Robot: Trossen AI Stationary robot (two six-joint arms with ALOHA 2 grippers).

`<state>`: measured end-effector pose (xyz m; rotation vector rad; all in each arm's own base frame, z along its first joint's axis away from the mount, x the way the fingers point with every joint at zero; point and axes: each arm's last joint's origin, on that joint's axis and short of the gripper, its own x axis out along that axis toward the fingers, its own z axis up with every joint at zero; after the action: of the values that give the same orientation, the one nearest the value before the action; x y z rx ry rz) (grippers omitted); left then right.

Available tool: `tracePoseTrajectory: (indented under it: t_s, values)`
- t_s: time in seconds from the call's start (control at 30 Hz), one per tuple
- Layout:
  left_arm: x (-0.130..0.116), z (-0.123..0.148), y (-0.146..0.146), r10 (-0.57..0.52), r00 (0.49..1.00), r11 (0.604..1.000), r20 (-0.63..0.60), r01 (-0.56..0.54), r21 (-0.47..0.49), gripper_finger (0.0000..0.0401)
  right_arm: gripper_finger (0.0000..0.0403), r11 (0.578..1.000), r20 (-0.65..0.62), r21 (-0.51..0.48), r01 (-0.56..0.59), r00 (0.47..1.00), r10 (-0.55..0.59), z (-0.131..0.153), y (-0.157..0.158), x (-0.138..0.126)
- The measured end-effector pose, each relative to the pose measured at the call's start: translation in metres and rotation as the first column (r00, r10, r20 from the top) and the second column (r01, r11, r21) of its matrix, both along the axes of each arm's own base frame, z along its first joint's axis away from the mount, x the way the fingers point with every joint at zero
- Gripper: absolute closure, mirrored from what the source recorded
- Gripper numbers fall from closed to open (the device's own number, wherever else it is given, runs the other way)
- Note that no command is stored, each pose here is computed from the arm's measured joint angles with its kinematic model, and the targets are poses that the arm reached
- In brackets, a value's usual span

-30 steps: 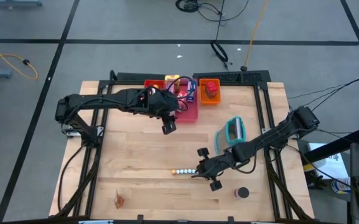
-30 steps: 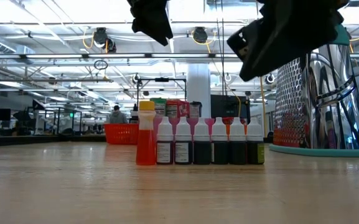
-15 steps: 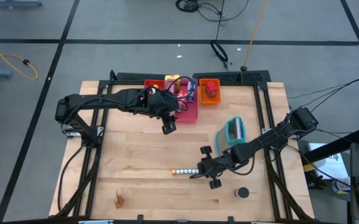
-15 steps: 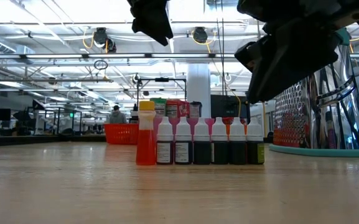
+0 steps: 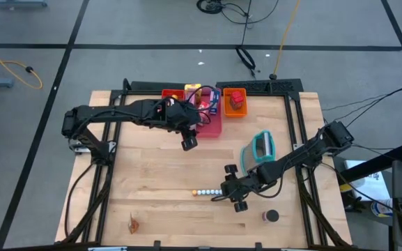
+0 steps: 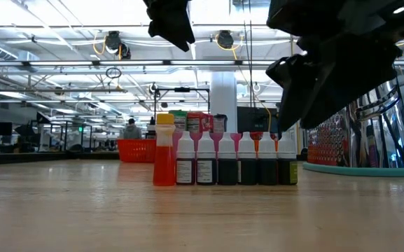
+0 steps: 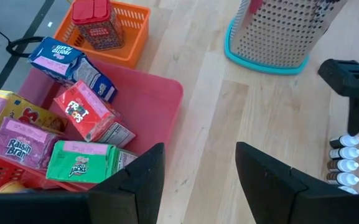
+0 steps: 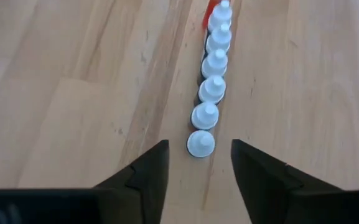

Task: Pick & Place Kitchen Items
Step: Put the small black food coloring bottle into the red bin

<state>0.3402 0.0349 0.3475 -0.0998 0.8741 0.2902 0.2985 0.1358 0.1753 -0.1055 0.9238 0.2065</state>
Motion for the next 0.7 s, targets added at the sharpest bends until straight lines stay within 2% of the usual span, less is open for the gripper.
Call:
tracePoseTrajectory:
  t_s: [0.2,0.43,0.7]
  values:
    - [0.0,0.0,0.0,0.0,1.0,1.0,0.001,0.0,-0.001,0.0205,0.0209,1.0,-0.005,-0.004,0.001,1.0,-0.002,-0.005,0.001,0.002]
    - [0.0,0.0,0.0,0.001,1.0,1.0,0.0,-0.001,-0.001,0.0205,0.0219,1.0,0.005,0.0,0.005,1.0,-0.005,-0.004,0.001,0.003]
    - [0.0,0.0,0.0,0.001,1.0,1.0,0.0,-0.001,-0.002,0.0205,0.0227,1.0,-0.011,0.006,0.024,1.0,-0.024,-0.023,0.005,0.01]
